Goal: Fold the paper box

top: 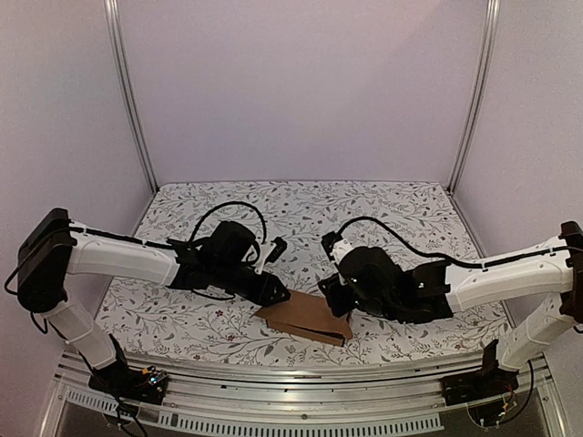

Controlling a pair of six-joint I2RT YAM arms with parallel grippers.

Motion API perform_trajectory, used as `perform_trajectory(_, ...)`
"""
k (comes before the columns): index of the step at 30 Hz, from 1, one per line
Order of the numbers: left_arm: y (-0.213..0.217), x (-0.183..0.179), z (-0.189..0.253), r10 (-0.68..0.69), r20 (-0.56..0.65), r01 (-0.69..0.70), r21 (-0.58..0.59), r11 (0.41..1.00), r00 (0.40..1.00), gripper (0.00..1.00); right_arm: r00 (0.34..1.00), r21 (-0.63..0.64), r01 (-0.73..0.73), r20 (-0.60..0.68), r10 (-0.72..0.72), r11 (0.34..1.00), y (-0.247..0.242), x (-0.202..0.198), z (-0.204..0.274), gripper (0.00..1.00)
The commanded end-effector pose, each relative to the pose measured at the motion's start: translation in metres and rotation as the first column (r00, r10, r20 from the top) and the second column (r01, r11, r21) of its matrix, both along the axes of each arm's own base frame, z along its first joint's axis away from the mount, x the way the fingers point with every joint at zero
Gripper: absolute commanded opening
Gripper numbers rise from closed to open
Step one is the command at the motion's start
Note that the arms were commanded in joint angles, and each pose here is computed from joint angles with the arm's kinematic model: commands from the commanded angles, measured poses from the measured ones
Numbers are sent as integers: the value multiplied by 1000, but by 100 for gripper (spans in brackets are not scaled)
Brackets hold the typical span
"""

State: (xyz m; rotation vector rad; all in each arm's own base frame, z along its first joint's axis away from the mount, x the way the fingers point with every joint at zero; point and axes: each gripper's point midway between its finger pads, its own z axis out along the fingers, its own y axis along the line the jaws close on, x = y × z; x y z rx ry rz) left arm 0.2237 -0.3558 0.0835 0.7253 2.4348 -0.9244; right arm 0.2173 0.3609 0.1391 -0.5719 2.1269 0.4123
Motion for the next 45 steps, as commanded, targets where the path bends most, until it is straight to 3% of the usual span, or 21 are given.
perform_trajectory(1,4,-7,-15,-3,-33,4,31,1000,999,27,997,-67,70,35,-68,995,-45,-4,11,37)
perform_trajectory(8,0,-7,-10,-10,-39,10,14,1000,999,27,983,-147,180,-19,-185,973,-120,-16,-12,49)
perform_trajectory(13,-1,-8,-10,-12,-42,12,20,1000,999,27,967,-93,198,-143,-209,976,-132,-31,-34,50)
perform_trajectory(25,-1,-8,-10,-11,-39,12,32,999,999,27,923,153,208,-357,-142,966,-98,-46,-54,52)
perform_trajectory(45,2,-10,-11,-6,-26,7,45,999,1000,27,875,237,146,-484,-13,961,-48,-57,-78,46)
